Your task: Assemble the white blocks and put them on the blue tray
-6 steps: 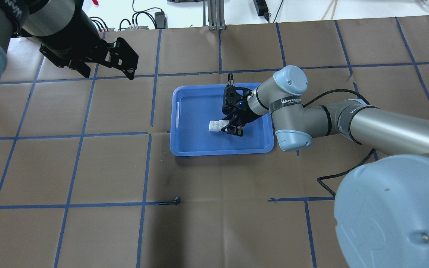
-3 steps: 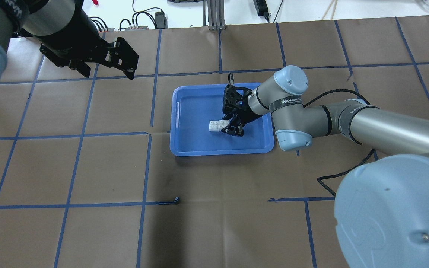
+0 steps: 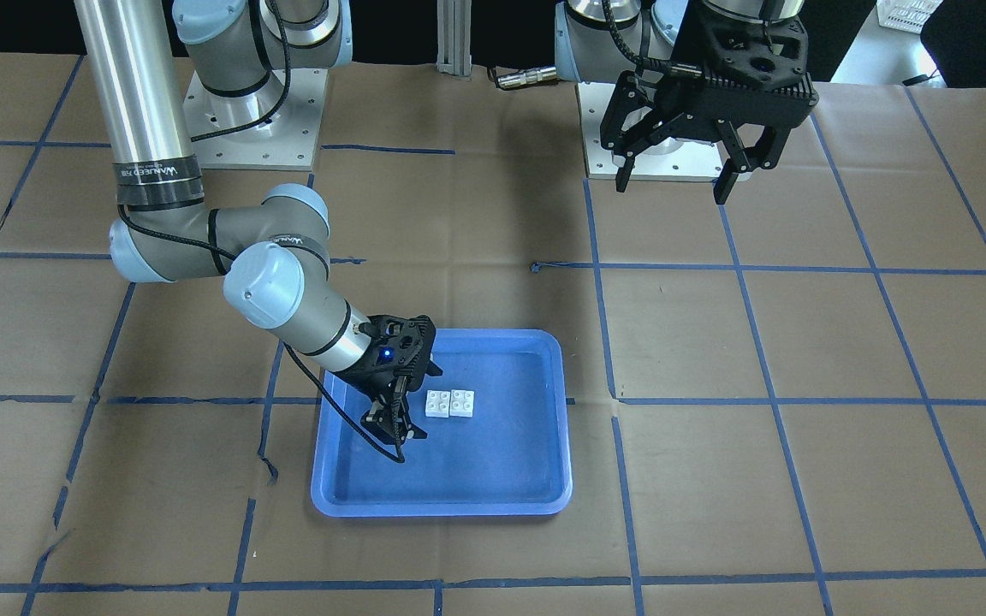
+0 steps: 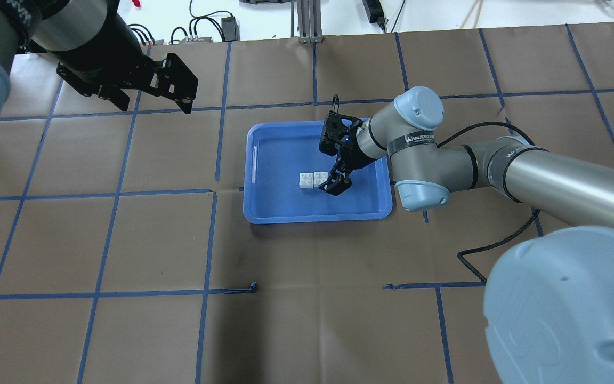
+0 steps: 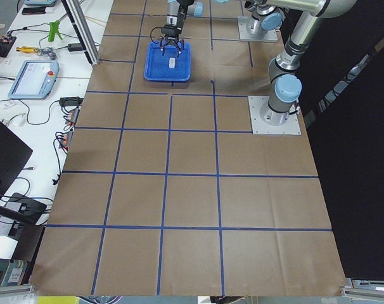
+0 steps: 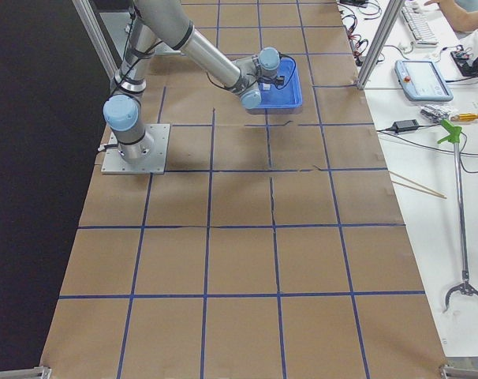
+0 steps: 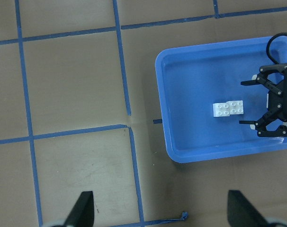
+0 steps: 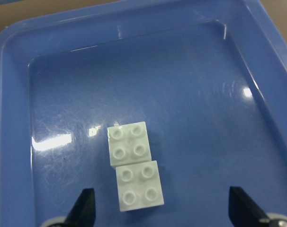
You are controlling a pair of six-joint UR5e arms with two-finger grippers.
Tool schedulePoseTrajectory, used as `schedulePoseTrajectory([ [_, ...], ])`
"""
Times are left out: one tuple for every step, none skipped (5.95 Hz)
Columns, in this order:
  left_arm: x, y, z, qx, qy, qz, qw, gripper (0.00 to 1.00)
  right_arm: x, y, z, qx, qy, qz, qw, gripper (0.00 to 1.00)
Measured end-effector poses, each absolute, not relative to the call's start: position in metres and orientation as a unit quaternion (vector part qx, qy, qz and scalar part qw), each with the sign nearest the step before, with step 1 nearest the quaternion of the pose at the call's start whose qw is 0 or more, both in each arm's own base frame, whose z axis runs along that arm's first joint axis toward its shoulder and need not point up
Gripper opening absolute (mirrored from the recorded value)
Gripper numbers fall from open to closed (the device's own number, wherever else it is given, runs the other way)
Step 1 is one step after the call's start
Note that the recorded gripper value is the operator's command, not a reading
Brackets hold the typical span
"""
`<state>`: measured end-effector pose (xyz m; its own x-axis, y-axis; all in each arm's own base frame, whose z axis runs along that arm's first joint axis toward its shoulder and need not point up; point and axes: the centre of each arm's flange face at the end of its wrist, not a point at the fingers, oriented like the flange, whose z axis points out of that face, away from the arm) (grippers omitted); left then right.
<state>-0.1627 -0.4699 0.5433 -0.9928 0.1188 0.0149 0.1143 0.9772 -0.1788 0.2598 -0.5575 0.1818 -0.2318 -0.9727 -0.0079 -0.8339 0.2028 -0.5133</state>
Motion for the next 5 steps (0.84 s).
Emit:
schedulePoseTrajectory([
  [-0.163, -0.47, 0.544, -0.058, -0.994, 0.09, 0.013, 0.99, 0.253, -0.559, 0.198, -0.582, 0.776, -0.185, 0.16, 1.0],
  [-0.163, -0.469, 0.544, -0.058, -0.994, 0.09, 0.013, 0.99, 0.245, -0.561, 0.222, -0.547, 0.81, -0.146, 0.152, 1.0],
  [-0.163, -0.469, 0.545, -0.058, -0.994, 0.09, 0.013, 0.99, 0.236, -0.567, 0.252, -0.491, 0.854, -0.102, 0.142, 1.0],
  [-0.163, -0.469, 0.545, -0.058, -0.994, 0.091, 0.013, 0.99, 0.227, -0.574, 0.289, -0.424, 0.896, -0.058, 0.122, 1.0],
  [-0.163, -0.469, 0.545, -0.059, -0.994, 0.091, 0.013, 0.99, 0.215, -0.579, 0.327, -0.352, 0.932, -0.023, 0.085, 1.0],
])
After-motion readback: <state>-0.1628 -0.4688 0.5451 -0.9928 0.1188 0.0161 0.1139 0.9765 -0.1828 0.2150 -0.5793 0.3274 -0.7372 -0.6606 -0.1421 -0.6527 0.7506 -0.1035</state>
